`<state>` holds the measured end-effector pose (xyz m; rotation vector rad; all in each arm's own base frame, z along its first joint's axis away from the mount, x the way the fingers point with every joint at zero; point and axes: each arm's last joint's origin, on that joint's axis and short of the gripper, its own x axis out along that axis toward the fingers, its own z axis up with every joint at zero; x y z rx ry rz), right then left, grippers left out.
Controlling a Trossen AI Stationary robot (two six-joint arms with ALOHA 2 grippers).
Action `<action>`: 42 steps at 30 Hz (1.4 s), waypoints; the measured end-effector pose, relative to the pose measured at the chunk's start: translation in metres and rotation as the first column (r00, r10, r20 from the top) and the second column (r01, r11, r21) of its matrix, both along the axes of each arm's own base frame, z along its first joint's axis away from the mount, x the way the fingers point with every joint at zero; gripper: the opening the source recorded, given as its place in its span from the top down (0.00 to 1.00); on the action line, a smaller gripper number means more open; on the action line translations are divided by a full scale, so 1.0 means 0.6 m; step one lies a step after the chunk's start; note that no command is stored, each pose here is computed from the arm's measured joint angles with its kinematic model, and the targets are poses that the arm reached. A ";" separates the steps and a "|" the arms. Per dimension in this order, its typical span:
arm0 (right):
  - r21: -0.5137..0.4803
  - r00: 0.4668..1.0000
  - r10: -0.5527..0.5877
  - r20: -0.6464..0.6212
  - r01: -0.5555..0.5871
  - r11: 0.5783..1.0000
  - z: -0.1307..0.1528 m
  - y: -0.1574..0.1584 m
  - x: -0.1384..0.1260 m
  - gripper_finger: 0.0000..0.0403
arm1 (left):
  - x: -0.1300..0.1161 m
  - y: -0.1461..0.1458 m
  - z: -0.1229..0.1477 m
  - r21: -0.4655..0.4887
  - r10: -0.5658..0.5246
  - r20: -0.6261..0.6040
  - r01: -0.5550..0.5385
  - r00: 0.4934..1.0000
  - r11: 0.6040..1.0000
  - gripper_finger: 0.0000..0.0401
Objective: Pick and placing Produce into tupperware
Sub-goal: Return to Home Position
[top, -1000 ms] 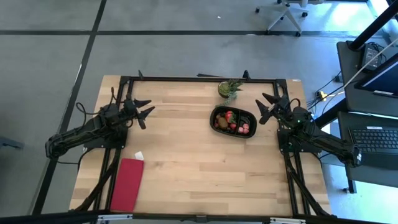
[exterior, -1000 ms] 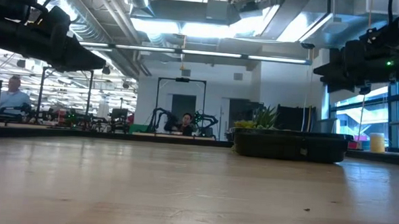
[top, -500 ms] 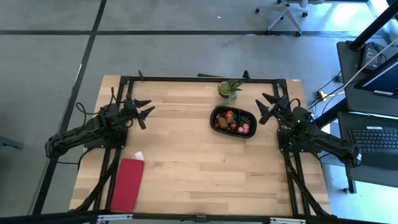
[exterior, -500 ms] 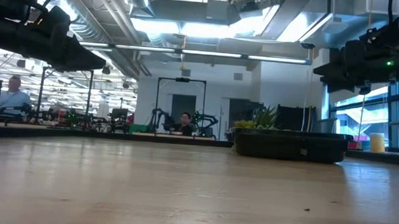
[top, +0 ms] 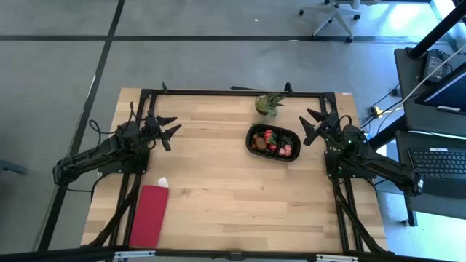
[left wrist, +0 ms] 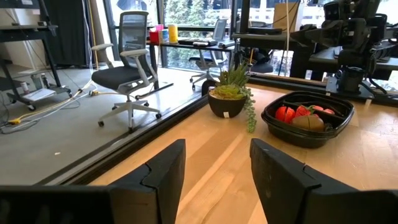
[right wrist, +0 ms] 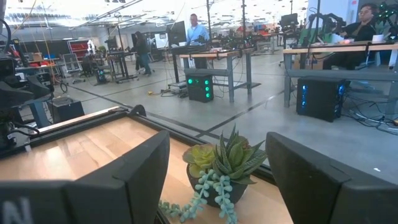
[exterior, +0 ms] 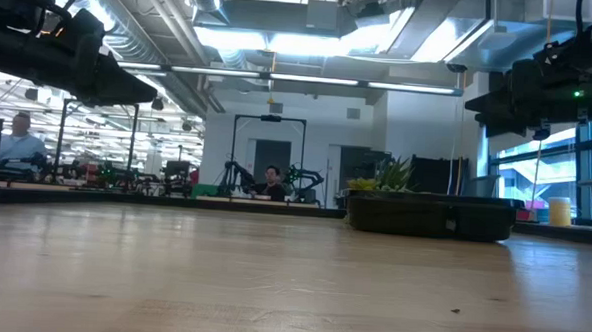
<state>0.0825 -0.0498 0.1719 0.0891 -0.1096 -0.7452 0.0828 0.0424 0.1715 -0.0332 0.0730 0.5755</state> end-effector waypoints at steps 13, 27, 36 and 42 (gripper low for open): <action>-0.001 1.000 0.000 -0.001 0.000 1.000 0.000 0.000 0.000 0.34 | 0.000 0.000 0.000 0.000 0.000 0.000 0.000 1.000 1.000 0.59; -0.001 1.000 0.000 0.000 0.000 1.000 0.000 0.000 0.000 0.34 | 0.000 0.000 0.000 0.000 0.000 0.000 0.000 1.000 1.000 0.57; 0.000 1.000 0.000 0.000 0.000 1.000 0.000 0.000 0.000 0.34 | 0.000 0.000 0.000 0.000 0.000 0.000 0.000 1.000 1.000 0.59; -0.001 1.000 0.000 -0.001 0.000 1.000 0.000 0.000 0.000 0.34 | 0.000 0.000 0.000 0.000 0.001 0.000 -0.001 1.000 1.000 0.60</action>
